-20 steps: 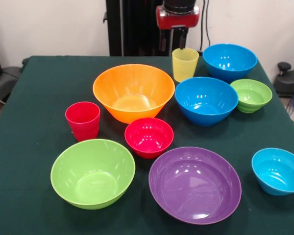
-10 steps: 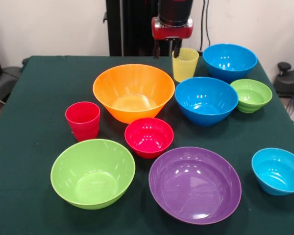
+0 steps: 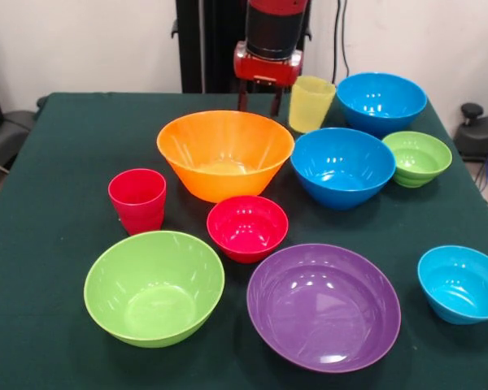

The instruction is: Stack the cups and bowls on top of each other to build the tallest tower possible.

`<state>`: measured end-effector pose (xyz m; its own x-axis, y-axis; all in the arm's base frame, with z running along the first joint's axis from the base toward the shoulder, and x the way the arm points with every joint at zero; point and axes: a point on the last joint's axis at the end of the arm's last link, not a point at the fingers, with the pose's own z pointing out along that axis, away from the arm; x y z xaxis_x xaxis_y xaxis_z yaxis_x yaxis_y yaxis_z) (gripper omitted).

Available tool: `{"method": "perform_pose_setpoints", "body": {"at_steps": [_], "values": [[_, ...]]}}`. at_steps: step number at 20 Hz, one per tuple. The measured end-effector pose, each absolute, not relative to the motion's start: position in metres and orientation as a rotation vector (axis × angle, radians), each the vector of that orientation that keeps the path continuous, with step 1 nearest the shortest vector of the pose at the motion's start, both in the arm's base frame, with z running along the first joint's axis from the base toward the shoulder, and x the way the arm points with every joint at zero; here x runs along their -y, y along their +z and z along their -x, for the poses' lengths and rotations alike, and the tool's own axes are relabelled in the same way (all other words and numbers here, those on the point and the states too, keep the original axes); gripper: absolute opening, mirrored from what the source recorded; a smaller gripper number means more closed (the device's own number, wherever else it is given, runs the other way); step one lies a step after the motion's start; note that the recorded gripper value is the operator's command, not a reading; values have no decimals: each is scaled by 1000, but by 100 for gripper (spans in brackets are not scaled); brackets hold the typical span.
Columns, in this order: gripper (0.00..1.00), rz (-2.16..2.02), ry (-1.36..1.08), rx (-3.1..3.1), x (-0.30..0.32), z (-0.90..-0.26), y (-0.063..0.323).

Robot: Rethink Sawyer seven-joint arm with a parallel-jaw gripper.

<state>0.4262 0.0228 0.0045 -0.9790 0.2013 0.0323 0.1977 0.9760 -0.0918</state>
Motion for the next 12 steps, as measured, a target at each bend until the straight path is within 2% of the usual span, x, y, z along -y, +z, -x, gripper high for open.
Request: {"method": "perform_pose_setpoints", "body": {"at_steps": [12], "values": [[100, 528, 165, 3121, -22, -414, -27]]}}
